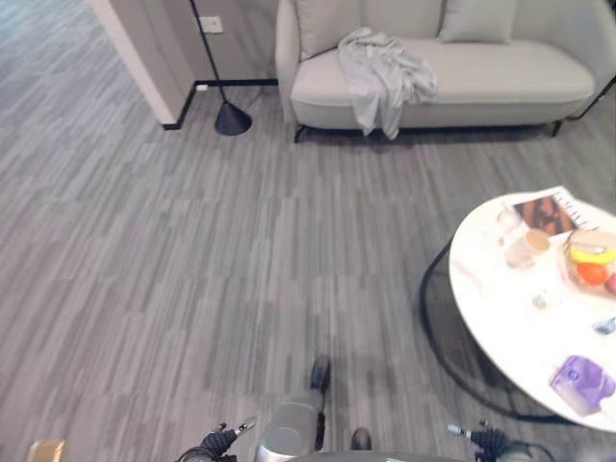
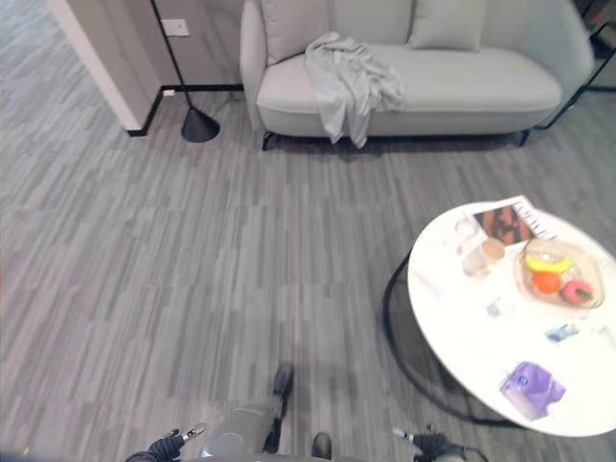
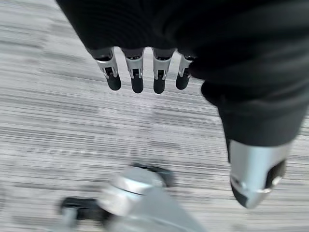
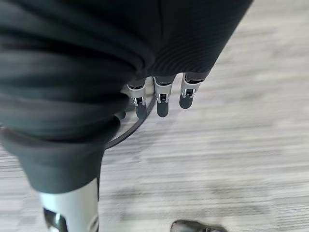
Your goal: Hang the clothes on the sofa on the clothes rack.
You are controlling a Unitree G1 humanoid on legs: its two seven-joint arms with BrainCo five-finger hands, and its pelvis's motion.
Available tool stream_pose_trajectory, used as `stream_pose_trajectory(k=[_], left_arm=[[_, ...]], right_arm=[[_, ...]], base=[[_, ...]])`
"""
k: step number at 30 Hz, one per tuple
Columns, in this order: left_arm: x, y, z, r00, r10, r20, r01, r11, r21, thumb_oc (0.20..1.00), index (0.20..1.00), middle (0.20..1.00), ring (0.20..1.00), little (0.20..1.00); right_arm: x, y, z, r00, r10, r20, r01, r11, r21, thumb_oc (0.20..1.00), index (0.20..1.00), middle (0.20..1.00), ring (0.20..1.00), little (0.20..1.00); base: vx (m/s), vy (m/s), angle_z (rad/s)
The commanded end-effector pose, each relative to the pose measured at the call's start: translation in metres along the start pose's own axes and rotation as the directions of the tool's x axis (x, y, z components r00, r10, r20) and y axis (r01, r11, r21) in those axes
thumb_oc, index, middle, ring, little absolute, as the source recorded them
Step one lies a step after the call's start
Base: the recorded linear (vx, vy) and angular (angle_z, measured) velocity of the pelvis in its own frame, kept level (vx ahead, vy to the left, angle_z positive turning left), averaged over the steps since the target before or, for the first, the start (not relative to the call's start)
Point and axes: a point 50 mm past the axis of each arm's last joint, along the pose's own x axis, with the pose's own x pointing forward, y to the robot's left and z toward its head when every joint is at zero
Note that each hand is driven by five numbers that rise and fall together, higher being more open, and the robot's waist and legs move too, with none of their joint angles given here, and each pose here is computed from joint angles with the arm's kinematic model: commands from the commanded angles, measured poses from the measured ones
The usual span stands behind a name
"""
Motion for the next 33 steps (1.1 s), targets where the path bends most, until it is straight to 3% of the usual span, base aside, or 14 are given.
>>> stream_pose_trajectory(k=[1,11,17,20,30,33], left_arm=[[0.002,0.014,0.031,0.995,0.027,0.098,-0.030,0.999,0.035,1.000,1.000,1.000,1.000,1.000],[0.003,0.007,0.057,0.982,0.012,0.187,-0.018,0.999,0.031,1.000,1.000,1.000,1.000,1.000],[0.004,0.000,0.042,0.989,0.000,0.145,0.004,1.000,-0.027,1.000,1.000,1.000,1.000,1.000],[0.004,-0.011,0.034,0.993,-0.046,0.109,0.042,0.998,0.040,1.000,1.000,1.000,1.000,1.000],[0.004,-0.032,0.068,0.972,-0.111,0.208,0.090,0.990,0.110,1.000,1.000,1.000,1.000,1.000],[0.004,-0.024,0.053,0.980,-0.097,0.175,0.075,0.989,0.129,1.000,1.000,1.000,1.000,1.000]], right_arm=[[0.001,-0.010,0.035,0.992,-0.011,0.123,0.012,1.000,-0.011,1.000,1.000,1.000,1.000,1.000],[0.001,-0.006,0.031,0.995,-0.012,0.104,0.009,0.999,0.031,1.000,1.000,1.000,1.000,1.000],[0.000,-0.011,0.000,1.000,-0.029,-0.008,0.029,0.999,0.025,1.000,1.000,1.000,1.000,1.000],[-0.001,-0.022,-0.011,0.998,-0.059,-0.039,0.060,0.998,0.021,1.000,1.000,1.000,1.000,1.000],[0.000,-0.032,0.023,0.992,-0.098,0.085,0.090,0.992,0.088,1.000,1.000,1.000,1.000,1.000],[0.000,-0.030,0.029,0.989,-0.088,0.115,0.085,0.996,0.033,1.000,1.000,1.000,1.000,1.000]], base=[[0.19,0.146,-0.14],[0.37,0.007,0.24],[0.50,-0.167,0.75],[0.61,-0.386,0.61],[0.38,-0.241,-0.14],[1.10,0.077,-0.78]])
